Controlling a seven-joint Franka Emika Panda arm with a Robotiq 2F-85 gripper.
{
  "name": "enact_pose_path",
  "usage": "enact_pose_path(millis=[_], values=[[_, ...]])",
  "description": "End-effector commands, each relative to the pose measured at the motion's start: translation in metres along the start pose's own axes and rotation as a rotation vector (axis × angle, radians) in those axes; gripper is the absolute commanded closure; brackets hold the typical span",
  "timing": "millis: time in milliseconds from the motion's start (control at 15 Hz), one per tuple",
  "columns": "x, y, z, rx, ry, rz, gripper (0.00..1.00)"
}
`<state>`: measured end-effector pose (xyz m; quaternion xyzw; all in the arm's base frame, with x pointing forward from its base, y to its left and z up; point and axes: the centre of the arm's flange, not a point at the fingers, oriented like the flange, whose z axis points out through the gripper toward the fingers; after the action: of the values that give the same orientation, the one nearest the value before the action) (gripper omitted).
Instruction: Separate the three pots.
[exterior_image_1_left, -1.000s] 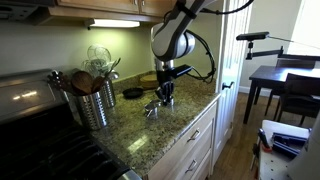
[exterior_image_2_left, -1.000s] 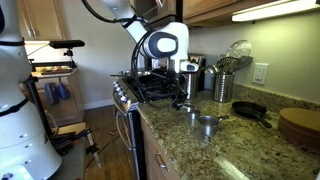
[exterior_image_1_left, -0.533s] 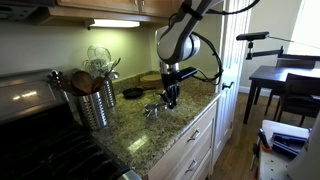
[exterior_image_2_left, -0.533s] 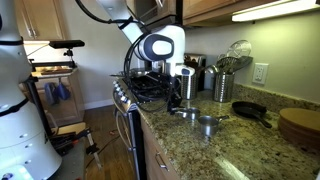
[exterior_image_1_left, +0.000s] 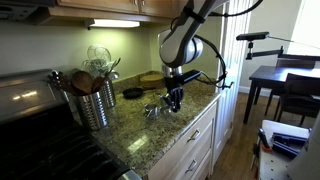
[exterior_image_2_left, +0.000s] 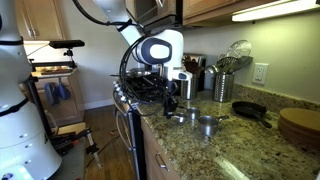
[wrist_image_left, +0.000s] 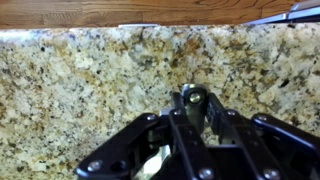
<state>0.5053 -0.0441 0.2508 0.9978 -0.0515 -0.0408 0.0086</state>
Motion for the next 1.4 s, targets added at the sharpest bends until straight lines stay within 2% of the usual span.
enact_pose_path(millis=[0, 67, 667, 800, 867, 1200, 1333], values=[[-0.010, 0.002, 0.000, 0.005, -0.005, 0.032, 0.83], [-0.010, 0.002, 0.000, 0.006, -0.007, 0.032, 0.76], [-0.010, 0.001, 0.005, 0.012, -0.016, 0.036, 0.67], [-0.009, 0.000, 0.005, 0.012, -0.017, 0.037, 0.41], [-0.009, 0.000, 0.004, 0.013, -0.016, 0.038, 0.38], [-0.010, -0.002, -0.002, 0.018, -0.008, 0.052, 0.06], [-0.011, -0.003, -0.006, 0.023, -0.001, 0.063, 0.00]])
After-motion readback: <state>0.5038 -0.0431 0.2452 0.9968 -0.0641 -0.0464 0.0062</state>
